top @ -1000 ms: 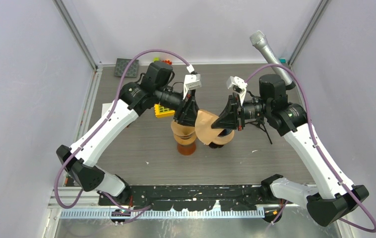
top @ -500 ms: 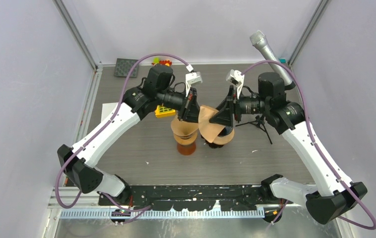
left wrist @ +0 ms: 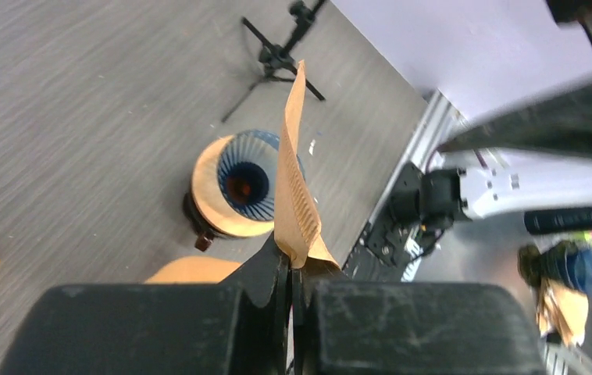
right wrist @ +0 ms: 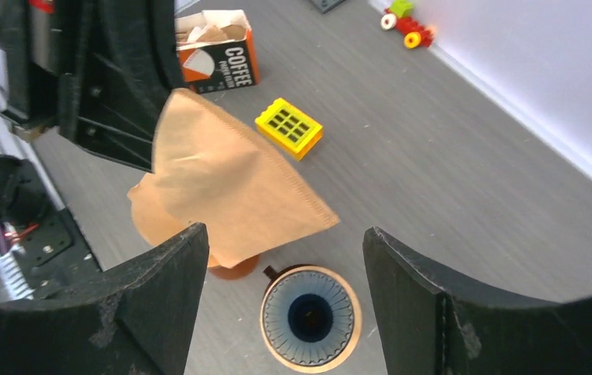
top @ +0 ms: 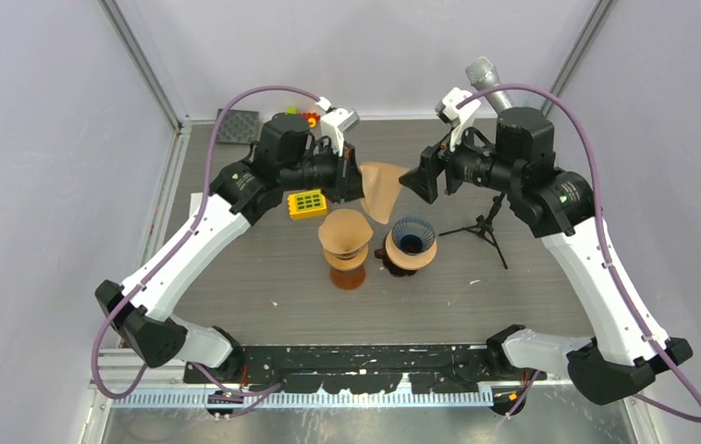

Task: Place the coffee filter in the dripper
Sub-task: Place the coffee filter in the coffee dripper.

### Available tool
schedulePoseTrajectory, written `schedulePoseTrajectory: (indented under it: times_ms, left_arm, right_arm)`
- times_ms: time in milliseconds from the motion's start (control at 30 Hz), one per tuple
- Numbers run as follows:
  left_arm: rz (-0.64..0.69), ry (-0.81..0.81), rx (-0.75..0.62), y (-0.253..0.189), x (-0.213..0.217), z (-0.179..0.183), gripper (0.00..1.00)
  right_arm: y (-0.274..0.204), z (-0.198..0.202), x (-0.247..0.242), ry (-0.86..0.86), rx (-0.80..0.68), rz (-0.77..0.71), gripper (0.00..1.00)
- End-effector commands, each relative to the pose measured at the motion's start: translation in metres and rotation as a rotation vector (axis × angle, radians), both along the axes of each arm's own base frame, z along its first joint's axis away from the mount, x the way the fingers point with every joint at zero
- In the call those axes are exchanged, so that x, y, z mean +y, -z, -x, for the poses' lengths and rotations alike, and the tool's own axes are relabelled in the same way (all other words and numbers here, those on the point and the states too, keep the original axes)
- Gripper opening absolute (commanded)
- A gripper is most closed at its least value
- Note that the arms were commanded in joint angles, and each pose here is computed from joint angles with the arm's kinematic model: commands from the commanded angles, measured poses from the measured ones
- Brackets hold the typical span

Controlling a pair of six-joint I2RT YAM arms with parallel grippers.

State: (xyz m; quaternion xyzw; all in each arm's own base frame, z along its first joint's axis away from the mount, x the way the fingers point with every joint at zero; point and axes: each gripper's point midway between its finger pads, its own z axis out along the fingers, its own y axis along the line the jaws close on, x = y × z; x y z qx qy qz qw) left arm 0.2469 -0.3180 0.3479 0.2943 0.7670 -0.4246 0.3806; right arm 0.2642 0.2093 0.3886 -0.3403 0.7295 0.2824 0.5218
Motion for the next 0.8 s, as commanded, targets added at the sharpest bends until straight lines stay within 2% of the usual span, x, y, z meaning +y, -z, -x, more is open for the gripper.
schedulePoseTrajectory:
  times_ms: [0, 133, 433, 767]
  left_arm:
    - [0.030, -0.181, 0.030, -0.017, -0.003, -0.037, 0.00]
    - [0.085, -0.172, 0.088, -0.020, -0.018, -0.042, 0.00]
    - [0.113, -0.145, 0.158, -0.011, -0.033, -0.046, 0.00]
    - [0.135, -0.138, 0.192, -0.009, -0.038, -0.044, 0.00]
  right_arm:
    - [-0.012, -0.016, 0.001, 0.097, -0.127, 0.125, 0.76]
    - [-0.003, -0.019, 0.017, 0.100, -0.179, 0.199, 0.73]
    - [0.029, -0.019, 0.031, 0.085, -0.182, 0.313, 0.72]
    - [0.045, -0.027, 0.031, 0.123, -0.158, 0.353, 0.63]
